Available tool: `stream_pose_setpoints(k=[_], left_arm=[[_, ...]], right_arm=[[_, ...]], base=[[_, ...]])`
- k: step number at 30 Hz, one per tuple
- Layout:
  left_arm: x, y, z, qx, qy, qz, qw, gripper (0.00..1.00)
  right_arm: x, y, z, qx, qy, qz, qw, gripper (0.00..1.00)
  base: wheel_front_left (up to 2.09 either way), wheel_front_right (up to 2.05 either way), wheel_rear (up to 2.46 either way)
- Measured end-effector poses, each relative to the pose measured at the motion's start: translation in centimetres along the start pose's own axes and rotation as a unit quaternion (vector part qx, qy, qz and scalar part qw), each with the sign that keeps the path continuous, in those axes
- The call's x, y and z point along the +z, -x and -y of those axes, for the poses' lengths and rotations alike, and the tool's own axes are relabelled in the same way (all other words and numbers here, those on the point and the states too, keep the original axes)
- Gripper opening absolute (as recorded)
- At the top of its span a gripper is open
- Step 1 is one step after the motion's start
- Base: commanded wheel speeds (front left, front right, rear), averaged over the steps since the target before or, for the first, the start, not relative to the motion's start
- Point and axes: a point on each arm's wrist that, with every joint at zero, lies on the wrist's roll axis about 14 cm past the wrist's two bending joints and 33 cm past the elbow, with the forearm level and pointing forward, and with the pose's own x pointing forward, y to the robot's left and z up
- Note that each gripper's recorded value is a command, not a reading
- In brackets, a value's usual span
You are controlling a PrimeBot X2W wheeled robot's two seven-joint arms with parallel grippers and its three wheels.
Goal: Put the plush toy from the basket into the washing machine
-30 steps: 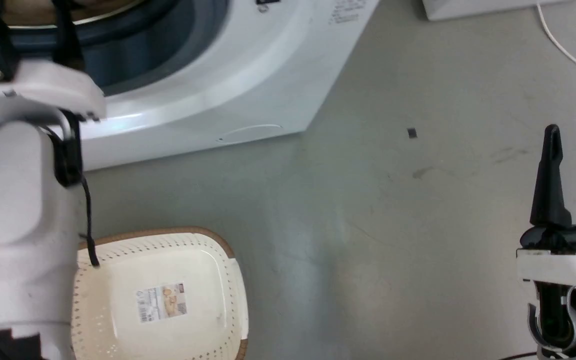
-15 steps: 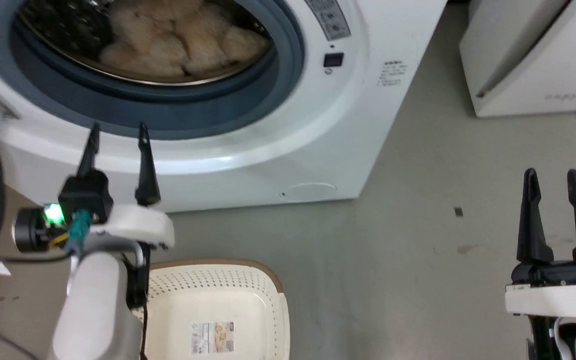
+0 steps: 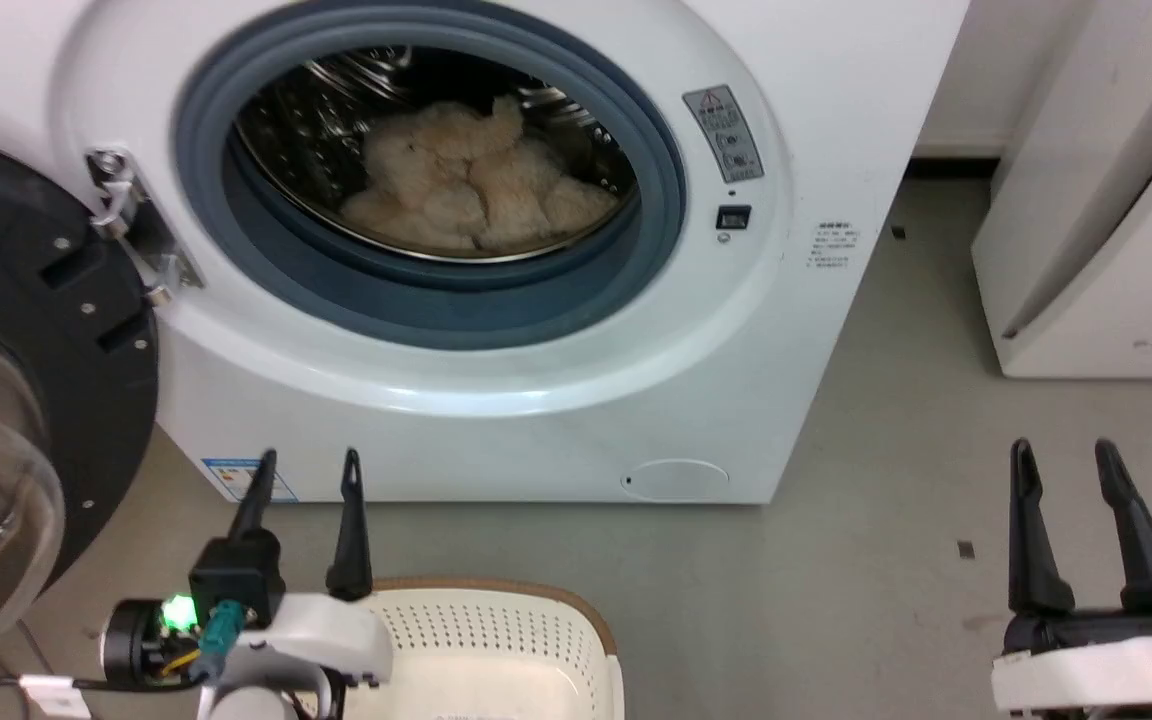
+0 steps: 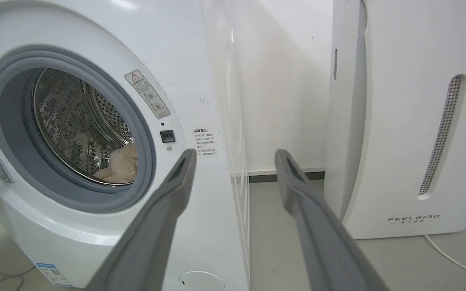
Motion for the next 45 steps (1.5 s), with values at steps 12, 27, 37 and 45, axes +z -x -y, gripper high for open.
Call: stream_pose_setpoints(k=[12,27,37,45], left_arm=[[0.1,4.1,-0.9,0.013,0.003,-0.003,1.000,1.00],[0.2,4.4,-0.6,0.006,0.002,-0.005,1.000,0.00],[0.5,4.2,-0.5,0.005,0.003,-0.005,1.000,0.00],[0.8,4.0,-0.5,0.003,0.003,-0.004,1.000,0.00]], right_arm=[[-0.3,2.6,-0.6,0.008,0.000,-0.016,1.000,1.00],[-0.6,3.3,-0.6,0.009,-0.001,-0.023,1.000,0.00],[-0.9,3.4,-0.9,0.013,0.007,-0.036,0.999,0.00],[-1.1,3.4,-1.0,0.016,0.010,-0.043,0.999,0.00]], base=[[0.00,0.00,0.00],[0.00,0.00,0.00],[0.00,0.00,0.00],[0.00,0.00,0.00]])
